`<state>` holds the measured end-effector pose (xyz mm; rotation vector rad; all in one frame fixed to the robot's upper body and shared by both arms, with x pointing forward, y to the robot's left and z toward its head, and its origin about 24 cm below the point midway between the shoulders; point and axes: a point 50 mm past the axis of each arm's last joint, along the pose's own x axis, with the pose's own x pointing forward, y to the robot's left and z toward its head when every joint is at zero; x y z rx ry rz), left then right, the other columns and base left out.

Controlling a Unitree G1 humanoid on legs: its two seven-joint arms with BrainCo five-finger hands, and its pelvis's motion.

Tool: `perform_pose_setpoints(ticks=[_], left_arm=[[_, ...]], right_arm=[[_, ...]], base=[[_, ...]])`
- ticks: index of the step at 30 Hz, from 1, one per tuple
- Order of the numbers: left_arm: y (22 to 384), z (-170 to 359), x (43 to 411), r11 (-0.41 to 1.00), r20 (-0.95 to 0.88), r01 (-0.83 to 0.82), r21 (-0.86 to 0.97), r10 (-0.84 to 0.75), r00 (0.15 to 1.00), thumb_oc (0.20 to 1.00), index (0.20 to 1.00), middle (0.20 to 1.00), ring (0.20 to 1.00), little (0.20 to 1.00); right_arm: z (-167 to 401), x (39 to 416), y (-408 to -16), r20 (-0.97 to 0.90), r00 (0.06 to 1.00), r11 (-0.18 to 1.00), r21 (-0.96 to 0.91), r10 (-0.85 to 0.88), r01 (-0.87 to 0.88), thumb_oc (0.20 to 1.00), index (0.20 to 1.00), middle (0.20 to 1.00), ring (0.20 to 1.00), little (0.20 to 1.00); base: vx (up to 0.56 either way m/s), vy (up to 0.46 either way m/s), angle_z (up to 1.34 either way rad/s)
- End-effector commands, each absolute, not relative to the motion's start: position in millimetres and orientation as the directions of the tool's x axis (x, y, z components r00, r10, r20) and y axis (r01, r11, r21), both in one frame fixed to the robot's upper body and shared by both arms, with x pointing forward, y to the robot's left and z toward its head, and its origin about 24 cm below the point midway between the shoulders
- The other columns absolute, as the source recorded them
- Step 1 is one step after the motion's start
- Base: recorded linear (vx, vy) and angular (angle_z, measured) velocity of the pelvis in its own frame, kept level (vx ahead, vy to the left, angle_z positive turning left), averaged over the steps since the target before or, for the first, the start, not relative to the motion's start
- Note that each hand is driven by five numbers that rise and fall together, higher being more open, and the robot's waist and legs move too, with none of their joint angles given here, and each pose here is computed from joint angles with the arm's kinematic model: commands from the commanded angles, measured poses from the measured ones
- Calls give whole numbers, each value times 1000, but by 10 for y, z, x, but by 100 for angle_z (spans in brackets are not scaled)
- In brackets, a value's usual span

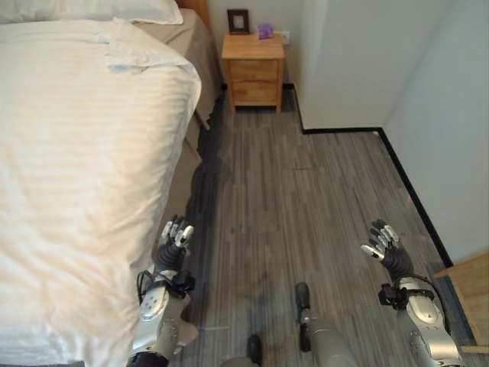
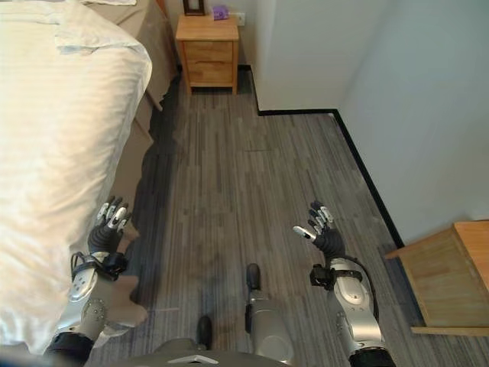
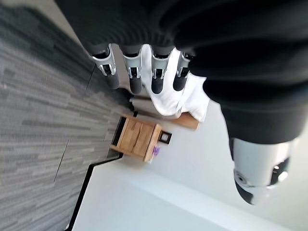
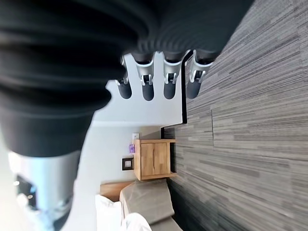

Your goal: Making the bed.

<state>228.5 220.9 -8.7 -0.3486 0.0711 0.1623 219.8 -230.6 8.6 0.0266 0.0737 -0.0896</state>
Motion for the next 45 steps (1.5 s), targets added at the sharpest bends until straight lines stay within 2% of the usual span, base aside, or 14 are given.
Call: perform_pose_setpoints(ticks=[1,4,8,10,12,17,22,28,32,37,45], left_arm=[[2395,108,2319,937,15,-190,-292,203,979,1000,1000,1000,1000,1000],[2294,92,2366,922,3,-164,-349,176,984,1000,1000,1000,1000,1000],[2227,168,2465,899,33,-151,-411,181,983,1000,1000,1000,1000,1000],[2184,147,2482,880,25,-152,-449,182,983,1000,1000,1000,1000,1000],[2194,89,2427,880,7,-158,-448,180,984,1000,1000,1000,1000,1000],[2231,-38,2310,854,-38,-198,-481,205,978,1000,1000,1000,1000,1000],[2348,-70,2200,887,-55,-224,-404,221,974,1000,1000,1000,1000,1000],[2405,59,2290,915,-11,-207,-348,216,976,1000,1000,1000,1000,1000],[2342,53,2313,941,-6,-129,-313,134,991,1000,1000,1000,1000,1000],[2304,107,2343,945,26,-97,-312,111,993,1000,1000,1000,1000,1000],[2059,146,2476,903,47,-29,-429,54,997,1000,1000,1000,1000,1000]], right_arm=[[277,2296,-2358,36,996,997,-17,-79,80,1000,1000,1000,1000,1000],[368,2317,-2393,80,992,995,34,-97,94,1000,1000,1000,1000,1000],[444,2447,-2481,104,982,988,9,-156,156,1000,1000,1000,1000,1000],[525,2528,-2431,136,980,990,29,-142,139,1000,1000,1000,1000,1000],[579,2568,-2390,160,982,994,-33,-98,104,1000,1000,1000,1000,1000],[494,2535,-2323,129,990,996,-63,-59,67,1000,1000,1000,1000,1000],[319,2412,-2173,64,998,999,-53,15,-11,1000,1000,1000,1000,1000],[258,2372,-2133,34,999,998,-55,20,-18,1000,1000,1000,1000,1000],[183,2192,-2431,-15,998,995,-80,-55,54,1000,1000,1000,1000,1000],[155,2065,-2553,-46,997,992,-114,-68,62,1000,1000,1000,1000,1000],[336,2031,-2860,26,983,976,-116,-180,182,1000,1000,1000,1000,1000]], base=[[508,-218,29],[456,-285,37],[554,-360,-6],[456,-41,-50],[656,23,-84],[681,75,-62],[656,157,-22],[513,217,18],[896,-126,138],[602,-212,137],[290,-284,84]])
